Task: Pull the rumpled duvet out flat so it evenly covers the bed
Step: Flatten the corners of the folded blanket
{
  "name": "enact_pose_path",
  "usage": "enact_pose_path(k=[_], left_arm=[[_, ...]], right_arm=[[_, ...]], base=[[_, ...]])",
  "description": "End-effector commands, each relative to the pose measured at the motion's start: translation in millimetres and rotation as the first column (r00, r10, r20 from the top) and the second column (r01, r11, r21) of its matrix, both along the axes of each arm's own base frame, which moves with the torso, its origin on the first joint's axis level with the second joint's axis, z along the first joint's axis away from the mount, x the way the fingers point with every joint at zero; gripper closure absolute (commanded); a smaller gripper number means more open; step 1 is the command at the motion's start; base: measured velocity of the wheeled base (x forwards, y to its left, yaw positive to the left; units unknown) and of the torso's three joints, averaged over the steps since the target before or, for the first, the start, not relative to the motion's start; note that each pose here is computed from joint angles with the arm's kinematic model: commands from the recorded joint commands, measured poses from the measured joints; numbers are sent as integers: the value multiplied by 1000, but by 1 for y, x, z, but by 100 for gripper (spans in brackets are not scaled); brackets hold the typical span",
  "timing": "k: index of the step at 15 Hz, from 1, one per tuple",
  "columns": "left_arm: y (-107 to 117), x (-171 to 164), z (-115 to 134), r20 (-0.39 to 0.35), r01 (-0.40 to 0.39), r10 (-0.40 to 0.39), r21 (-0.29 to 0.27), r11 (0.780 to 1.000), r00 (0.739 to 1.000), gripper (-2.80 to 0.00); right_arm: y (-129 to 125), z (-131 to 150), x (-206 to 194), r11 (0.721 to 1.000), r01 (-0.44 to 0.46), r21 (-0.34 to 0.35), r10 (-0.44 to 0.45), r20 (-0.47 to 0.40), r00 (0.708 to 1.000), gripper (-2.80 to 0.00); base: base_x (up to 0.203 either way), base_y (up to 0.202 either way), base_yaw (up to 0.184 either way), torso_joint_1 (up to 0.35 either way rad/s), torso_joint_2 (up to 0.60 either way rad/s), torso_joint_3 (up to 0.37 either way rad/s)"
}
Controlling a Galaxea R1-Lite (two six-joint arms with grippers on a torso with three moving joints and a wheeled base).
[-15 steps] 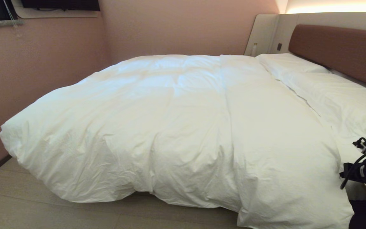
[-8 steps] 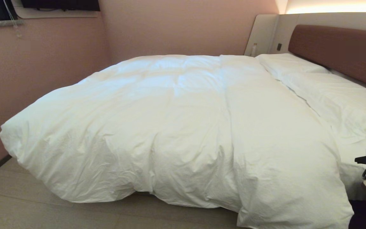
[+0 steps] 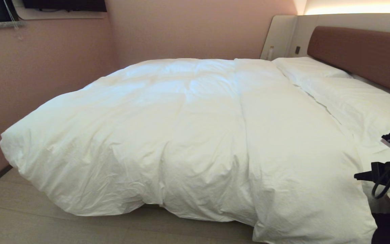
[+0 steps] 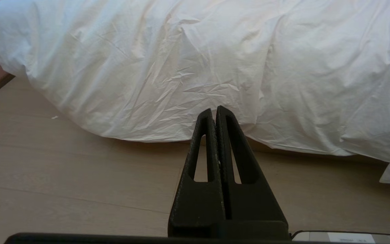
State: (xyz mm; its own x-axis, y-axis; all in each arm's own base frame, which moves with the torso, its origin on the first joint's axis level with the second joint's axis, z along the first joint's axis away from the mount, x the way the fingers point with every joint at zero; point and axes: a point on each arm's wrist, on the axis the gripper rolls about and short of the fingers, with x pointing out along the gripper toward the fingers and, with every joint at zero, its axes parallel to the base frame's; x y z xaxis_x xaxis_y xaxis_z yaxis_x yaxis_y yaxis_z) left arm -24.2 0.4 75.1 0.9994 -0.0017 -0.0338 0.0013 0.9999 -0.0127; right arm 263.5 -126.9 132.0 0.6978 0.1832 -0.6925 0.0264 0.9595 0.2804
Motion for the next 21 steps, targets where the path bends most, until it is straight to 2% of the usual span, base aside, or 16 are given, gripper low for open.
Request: enact_pose_path(k=[1, 4, 8, 12, 18, 21], left_arm=[[0, 0, 0, -1, 0, 0, -1, 1000, 1000, 0], [0, 0, 0, 0, 0, 0, -1, 1000, 1000, 0], [0, 0, 0, -1, 0, 0, -1, 1000, 1000, 0], [0, 0, 0, -1, 0, 0, -1, 1000, 1000, 0], [0, 0, 0, 0, 0, 0, -1, 1000, 1000, 0], [0, 0, 0, -1, -1, 1, -1, 1000, 1000, 0]], right_arm=[[-2, -13, 7, 1000, -6, 15, 7, -33, 999, 0], [-14, -37, 23, 1000, 20, 7, -20, -82, 996, 0], [-32, -65, 44, 993, 82, -85, -85, -36, 996, 0], [-45, -95, 61, 966, 160, -205, -166, -11, 986, 0], [-52, -130, 59, 953, 148, -266, -172, -72, 982, 0], [-51, -146, 47, 944, 110, -310, -138, -70, 988, 0]], base=[[0, 0, 0, 0, 0, 0], [0, 0, 0, 0, 0, 0], [0, 0, 0, 0, 0, 0], [0, 0, 0, 0, 0, 0], [0, 0, 0, 0, 0, 0], [0, 0, 0, 0, 0, 0]])
